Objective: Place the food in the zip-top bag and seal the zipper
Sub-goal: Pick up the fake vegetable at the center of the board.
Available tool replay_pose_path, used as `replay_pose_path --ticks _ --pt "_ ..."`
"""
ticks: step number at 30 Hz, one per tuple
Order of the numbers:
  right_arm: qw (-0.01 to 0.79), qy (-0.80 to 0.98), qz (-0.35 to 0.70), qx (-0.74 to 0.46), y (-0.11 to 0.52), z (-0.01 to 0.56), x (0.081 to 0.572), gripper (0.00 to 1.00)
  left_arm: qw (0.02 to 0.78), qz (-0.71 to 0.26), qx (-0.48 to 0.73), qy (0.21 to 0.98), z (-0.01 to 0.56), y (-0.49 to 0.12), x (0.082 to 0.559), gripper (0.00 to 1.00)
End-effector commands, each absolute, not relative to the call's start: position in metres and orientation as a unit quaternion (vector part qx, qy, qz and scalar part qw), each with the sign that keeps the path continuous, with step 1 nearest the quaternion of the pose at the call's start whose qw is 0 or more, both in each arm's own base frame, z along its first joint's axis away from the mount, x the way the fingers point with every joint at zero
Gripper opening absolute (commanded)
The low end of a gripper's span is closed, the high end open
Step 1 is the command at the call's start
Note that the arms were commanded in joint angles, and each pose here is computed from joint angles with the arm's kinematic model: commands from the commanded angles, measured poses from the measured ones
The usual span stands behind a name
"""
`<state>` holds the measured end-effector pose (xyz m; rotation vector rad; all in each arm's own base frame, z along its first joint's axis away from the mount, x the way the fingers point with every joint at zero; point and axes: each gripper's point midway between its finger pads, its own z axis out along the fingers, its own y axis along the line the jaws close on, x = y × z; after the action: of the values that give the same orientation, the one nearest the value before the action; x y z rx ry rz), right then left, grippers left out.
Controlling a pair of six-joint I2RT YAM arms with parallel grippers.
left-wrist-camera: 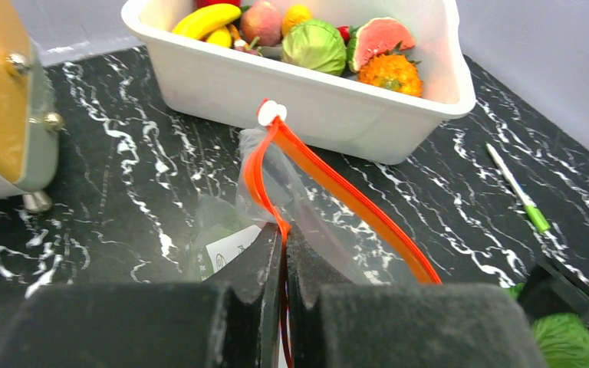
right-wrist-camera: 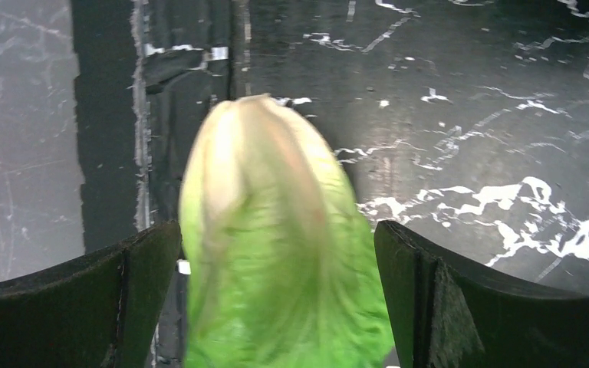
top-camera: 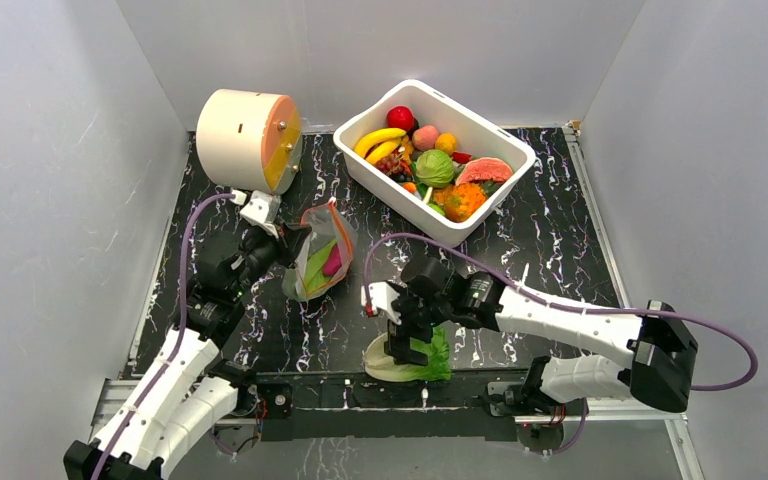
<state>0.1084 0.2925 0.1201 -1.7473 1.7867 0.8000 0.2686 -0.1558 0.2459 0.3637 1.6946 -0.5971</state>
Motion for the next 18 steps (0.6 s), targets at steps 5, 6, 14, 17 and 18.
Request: replay_pose_path --ticks 5,6,14,17,18 --pt "0.223 0.683 0.278 -0.638 0.299 0.111 0.089 0.98 0.695 -0.180 0.178 0.673 0.293 -0.131 0.269 0.00" --pt "0.219 0.689 0.268 -0.636 0.299 0.107 0.090 0.97 0.700 -0.173 0.176 0.671 0.295 -0.128 0.268 0.00" --pt "0.245 0.713 0.192 -0.628 0.299 0.090 0.121 0.95 0.710 -0.151 0.168 0.667 0.303 -0.117 0.264 0.00" --pt "0.240 0.708 0.191 -0.636 0.296 0.084 0.123 0.88 0.710 -0.154 0.166 0.667 0.304 -0.117 0.263 0.00" --pt "0.239 0.709 0.193 -0.635 0.296 0.084 0.124 0.82 0.710 -0.155 0.167 0.666 0.303 -0.118 0.262 0.00"
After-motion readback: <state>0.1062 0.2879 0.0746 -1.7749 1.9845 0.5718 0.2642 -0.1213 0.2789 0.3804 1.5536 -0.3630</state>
